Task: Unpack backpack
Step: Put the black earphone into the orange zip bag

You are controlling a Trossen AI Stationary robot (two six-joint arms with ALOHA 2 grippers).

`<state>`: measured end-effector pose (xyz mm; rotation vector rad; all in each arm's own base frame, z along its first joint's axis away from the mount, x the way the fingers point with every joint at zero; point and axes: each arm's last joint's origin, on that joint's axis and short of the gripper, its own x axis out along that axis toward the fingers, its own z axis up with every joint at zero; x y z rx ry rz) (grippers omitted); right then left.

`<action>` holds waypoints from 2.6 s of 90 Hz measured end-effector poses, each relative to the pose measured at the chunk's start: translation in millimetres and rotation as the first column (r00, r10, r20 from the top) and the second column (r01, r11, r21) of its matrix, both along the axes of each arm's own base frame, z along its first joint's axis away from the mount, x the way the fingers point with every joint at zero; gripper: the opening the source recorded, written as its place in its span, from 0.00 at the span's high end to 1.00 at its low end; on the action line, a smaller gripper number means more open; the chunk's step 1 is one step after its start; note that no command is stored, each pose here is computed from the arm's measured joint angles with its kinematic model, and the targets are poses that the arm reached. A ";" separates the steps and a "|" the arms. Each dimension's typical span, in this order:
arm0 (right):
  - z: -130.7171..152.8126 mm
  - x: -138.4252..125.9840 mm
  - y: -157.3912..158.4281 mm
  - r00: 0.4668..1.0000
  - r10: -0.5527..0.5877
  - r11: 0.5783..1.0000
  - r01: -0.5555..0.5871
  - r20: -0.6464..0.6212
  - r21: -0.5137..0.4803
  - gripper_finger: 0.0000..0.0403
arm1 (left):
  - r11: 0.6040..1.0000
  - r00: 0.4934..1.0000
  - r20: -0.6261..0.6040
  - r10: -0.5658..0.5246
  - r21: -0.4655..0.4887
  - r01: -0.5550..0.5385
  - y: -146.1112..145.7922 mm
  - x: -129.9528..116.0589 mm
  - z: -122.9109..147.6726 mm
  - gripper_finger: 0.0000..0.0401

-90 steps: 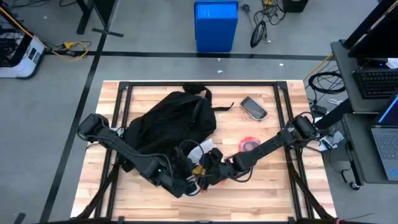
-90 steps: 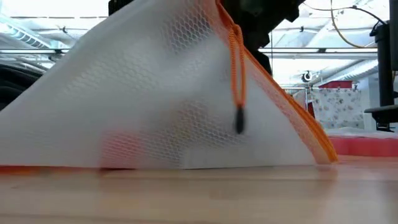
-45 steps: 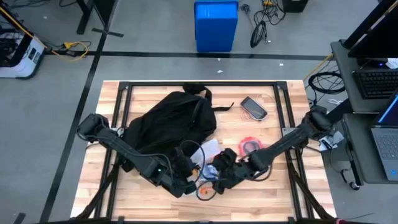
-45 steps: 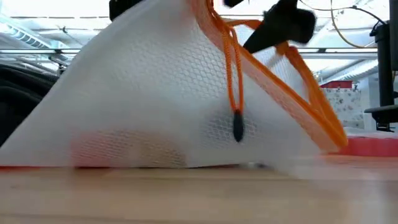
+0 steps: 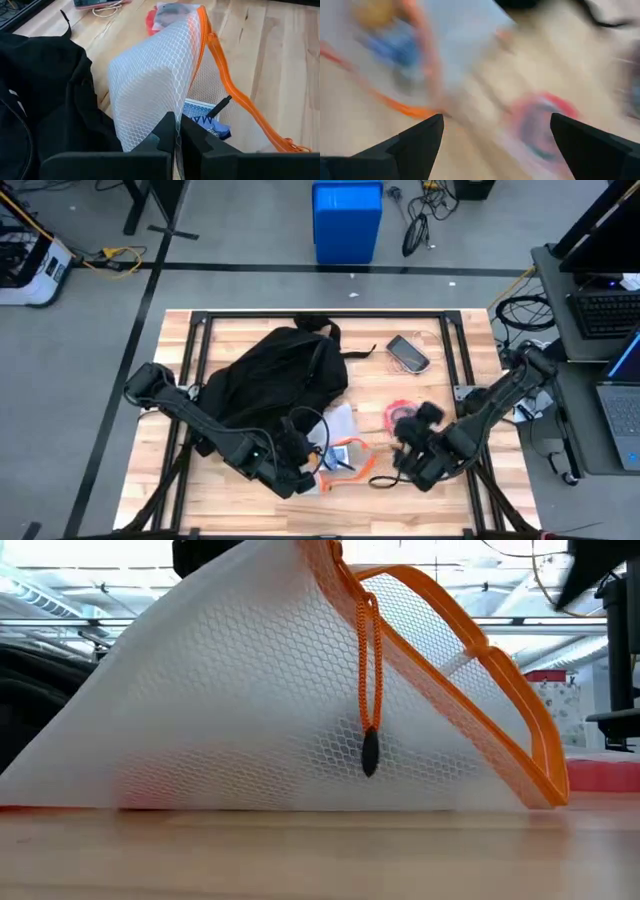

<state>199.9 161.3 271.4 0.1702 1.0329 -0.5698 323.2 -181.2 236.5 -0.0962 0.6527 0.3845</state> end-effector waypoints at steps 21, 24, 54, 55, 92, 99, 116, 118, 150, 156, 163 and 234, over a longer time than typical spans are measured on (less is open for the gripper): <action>-40.2 -23.4 -5.6 0.997 -0.074 0.987 0.071 -0.016 -0.144 0.13 | 1.000 1.000 -0.003 0.001 -0.001 -0.001 0.1 -0.2 -0.2 1.00; -45.6 -24.7 -6.5 0.995 -0.101 0.986 0.099 -0.006 -0.134 0.13 | 1.000 1.000 -0.002 0.001 -0.001 -0.001 0.1 -0.2 -0.2 1.00; -98.9 -29.5 -12.3 0.998 -0.065 0.994 0.065 0.006 -0.093 0.13 | 1.000 1.000 -0.002 0.000 -0.001 0.000 0.1 -0.1 -0.1 1.00; -100.3 -29.5 -12.4 0.998 -0.059 0.994 0.059 0.003 -0.097 0.13 | 1.000 1.000 -0.002 0.000 -0.001 0.000 0.1 -0.2 -0.1 1.00; -115.0 -25.2 -17.2 0.999 0.017 0.992 -0.022 -0.041 -0.124 0.13 | 1.000 1.000 -0.002 0.001 -0.002 -0.001 0.1 -0.1 -0.1 1.00; -115.2 -22.9 -16.4 0.999 0.037 0.992 -0.041 -0.037 -0.118 0.13 | 1.000 1.000 -0.002 0.001 -0.002 -0.001 0.1 -0.1 -0.1 1.00; -120.7 -19.3 -19.6 0.994 0.058 0.988 -0.071 -0.097 -0.140 0.13 | 1.000 1.000 -0.002 0.001 -0.002 -0.001 0.0 -0.1 -0.1 1.00; -122.5 -18.6 -20.0 0.993 0.056 0.986 -0.072 -0.106 -0.148 0.13 | 1.000 1.000 -0.002 0.001 -0.002 -0.001 0.0 -0.1 -0.1 1.00; -145.6 -4.4 -24.5 0.983 -0.004 0.992 -0.020 -0.183 -0.127 0.38 | 1.000 1.000 -0.003 -0.001 -0.004 0.001 -0.1 -0.1 -0.1 1.00; -145.6 -4.1 -23.9 0.984 0.002 0.992 -0.025 -0.178 -0.125 0.50 | 1.000 1.000 -0.003 -0.001 -0.004 0.001 0.0 -0.1 -0.1 1.00; -143.8 -3.4 -22.8 0.988 0.011 0.991 -0.031 -0.154 -0.128 0.63 | 1.000 1.000 -0.003 -0.002 -0.004 0.002 -0.1 -0.1 0.0 1.00; -75.8 17.2 16.7 0.985 0.161 0.984 -0.165 0.059 0.072 0.99 | 1.000 1.000 -0.003 -0.001 -0.005 0.001 0.0 0.0 -0.1 1.00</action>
